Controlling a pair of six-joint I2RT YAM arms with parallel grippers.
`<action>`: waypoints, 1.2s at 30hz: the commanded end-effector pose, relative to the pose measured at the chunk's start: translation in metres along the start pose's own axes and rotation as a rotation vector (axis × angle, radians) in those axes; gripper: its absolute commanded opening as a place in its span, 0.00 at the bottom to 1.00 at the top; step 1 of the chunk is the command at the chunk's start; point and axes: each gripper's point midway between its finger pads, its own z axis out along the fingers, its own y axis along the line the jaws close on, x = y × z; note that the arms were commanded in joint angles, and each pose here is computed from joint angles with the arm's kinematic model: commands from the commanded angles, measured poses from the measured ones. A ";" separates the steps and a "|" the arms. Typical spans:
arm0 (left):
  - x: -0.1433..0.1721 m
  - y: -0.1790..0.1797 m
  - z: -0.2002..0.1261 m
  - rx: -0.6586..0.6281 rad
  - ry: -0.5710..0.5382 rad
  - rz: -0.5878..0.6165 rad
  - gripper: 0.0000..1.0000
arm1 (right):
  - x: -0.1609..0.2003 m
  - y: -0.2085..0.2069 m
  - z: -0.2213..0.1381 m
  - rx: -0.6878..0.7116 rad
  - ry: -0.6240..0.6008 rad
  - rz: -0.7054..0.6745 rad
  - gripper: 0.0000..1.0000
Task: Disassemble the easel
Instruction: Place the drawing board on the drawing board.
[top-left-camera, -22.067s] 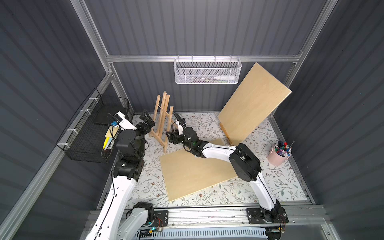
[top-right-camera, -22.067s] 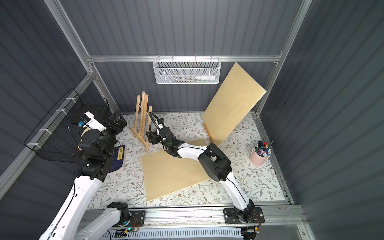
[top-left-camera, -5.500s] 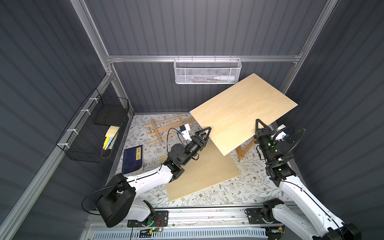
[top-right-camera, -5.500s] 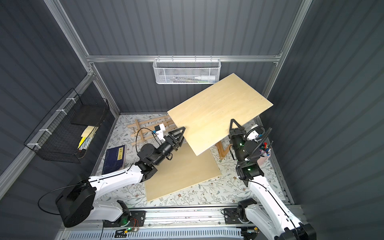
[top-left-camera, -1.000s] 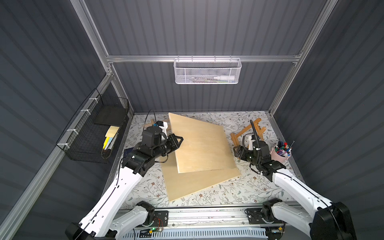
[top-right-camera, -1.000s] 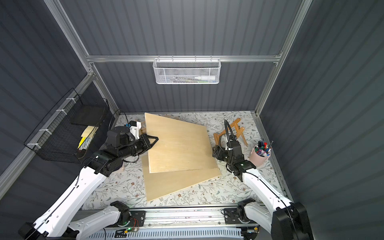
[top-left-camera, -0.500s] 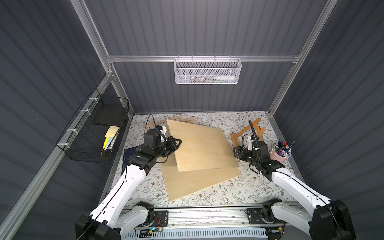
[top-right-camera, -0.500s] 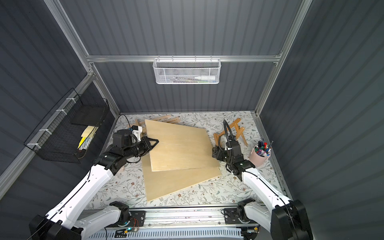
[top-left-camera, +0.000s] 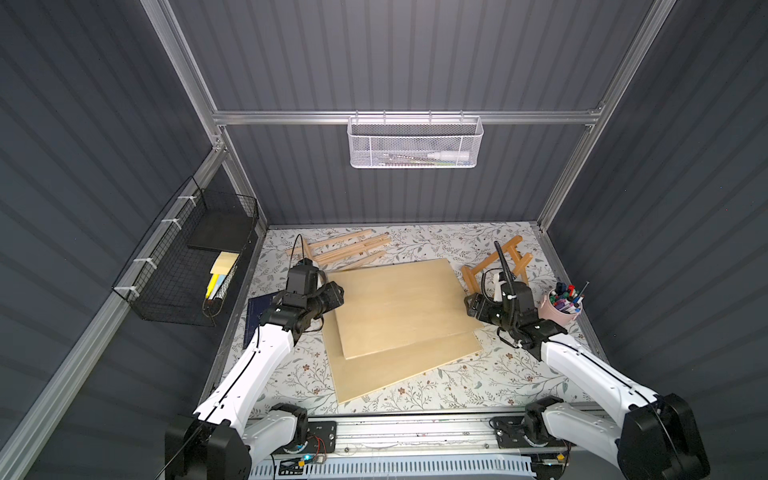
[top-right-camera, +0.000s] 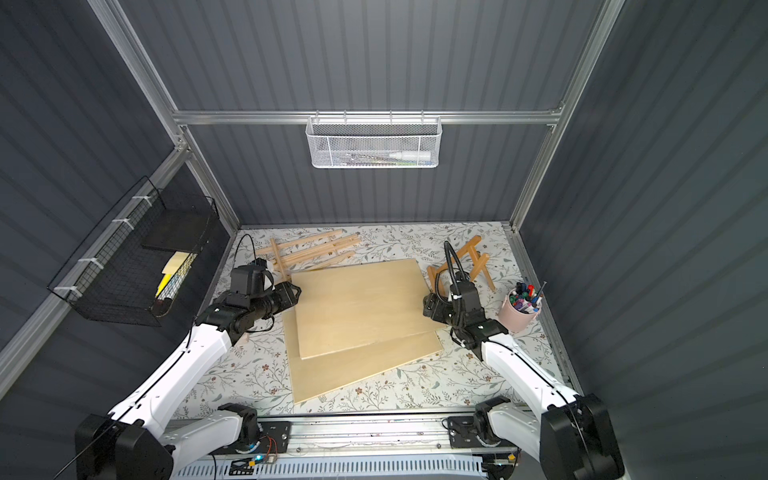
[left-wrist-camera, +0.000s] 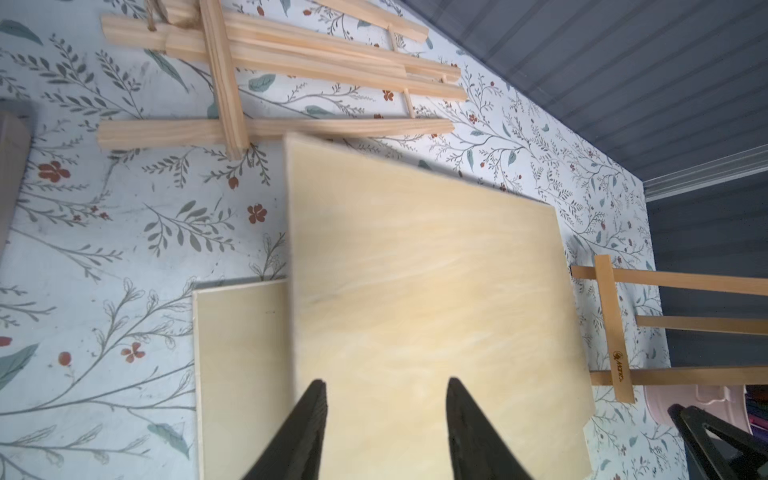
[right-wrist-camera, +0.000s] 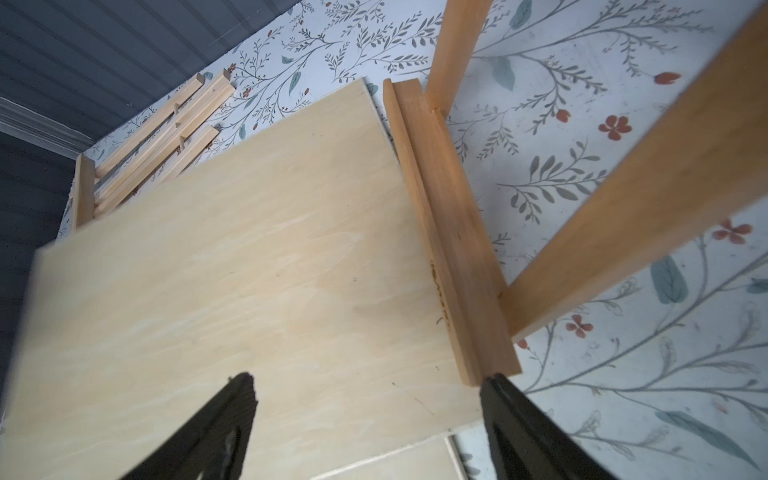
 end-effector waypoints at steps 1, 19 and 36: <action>-0.005 0.002 0.002 -0.008 -0.038 0.056 0.52 | -0.009 0.006 -0.002 -0.008 -0.020 -0.020 0.87; -0.035 -0.016 -0.007 0.038 -0.139 0.120 0.99 | -0.009 0.004 -0.003 0.008 -0.023 -0.021 0.86; 0.020 -0.112 0.031 0.121 -0.162 0.391 0.99 | -0.032 -0.007 -0.037 0.060 -0.191 -0.026 0.84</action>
